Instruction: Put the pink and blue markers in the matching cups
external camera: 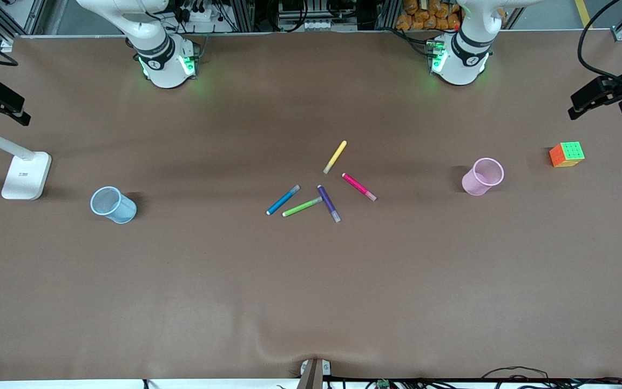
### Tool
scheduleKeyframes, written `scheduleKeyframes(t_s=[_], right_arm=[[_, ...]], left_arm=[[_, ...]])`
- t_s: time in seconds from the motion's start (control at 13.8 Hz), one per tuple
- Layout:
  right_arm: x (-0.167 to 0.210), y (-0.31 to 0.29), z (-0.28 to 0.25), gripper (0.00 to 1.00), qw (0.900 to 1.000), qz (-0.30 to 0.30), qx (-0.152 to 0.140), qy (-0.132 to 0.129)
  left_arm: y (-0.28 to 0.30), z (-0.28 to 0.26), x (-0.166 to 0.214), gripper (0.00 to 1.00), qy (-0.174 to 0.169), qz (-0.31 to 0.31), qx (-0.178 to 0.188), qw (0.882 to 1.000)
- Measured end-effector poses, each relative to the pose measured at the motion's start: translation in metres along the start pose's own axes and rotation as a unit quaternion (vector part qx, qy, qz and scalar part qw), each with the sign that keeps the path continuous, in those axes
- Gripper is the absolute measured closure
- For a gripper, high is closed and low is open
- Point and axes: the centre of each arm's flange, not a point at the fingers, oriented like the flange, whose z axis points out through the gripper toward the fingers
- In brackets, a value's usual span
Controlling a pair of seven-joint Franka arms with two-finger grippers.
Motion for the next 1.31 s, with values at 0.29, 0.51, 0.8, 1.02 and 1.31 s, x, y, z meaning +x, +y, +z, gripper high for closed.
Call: scheduleKeyframes(t_s=[0.29, 0.51, 0.8, 1.02, 1.31], right_arm=[[0.0, 0.001, 0.0001, 0.0, 1.0, 0.001, 0.0, 0.0], [0.0, 0.0016, 0.0001, 0.0, 1.0, 0.001, 0.0, 0.0], [0.0004, 0.002, -0.0001, 0.0, 1.0, 0.002, 0.0, 0.001], [0.0012, 0.0036, 0.0003, 0.0, 1.0, 0.003, 0.0, 0.003], [0.0013, 0.0038, 0.0004, 0.0, 1.0, 0.003, 0.0, 0.003]], left_arm=[[-0.0072, -0.0011, 0.0009, 0.0, 0.001, -0.007, 0.0, 1.0], [-0.0068, -0.0008, 0.0011, 0.0, 0.0, -0.007, 0.0, 1.0], [-0.0063, 0.0039, 0.0004, 0.0, -0.014, -0.006, 0.002, 1.0], [-0.0055, 0.0052, -0.0007, 0.0, -0.02, -0.005, 0.002, 1.0], [-0.0047, 0.008, -0.0029, 0.0, -0.03, -0.004, 0.004, 1.0]])
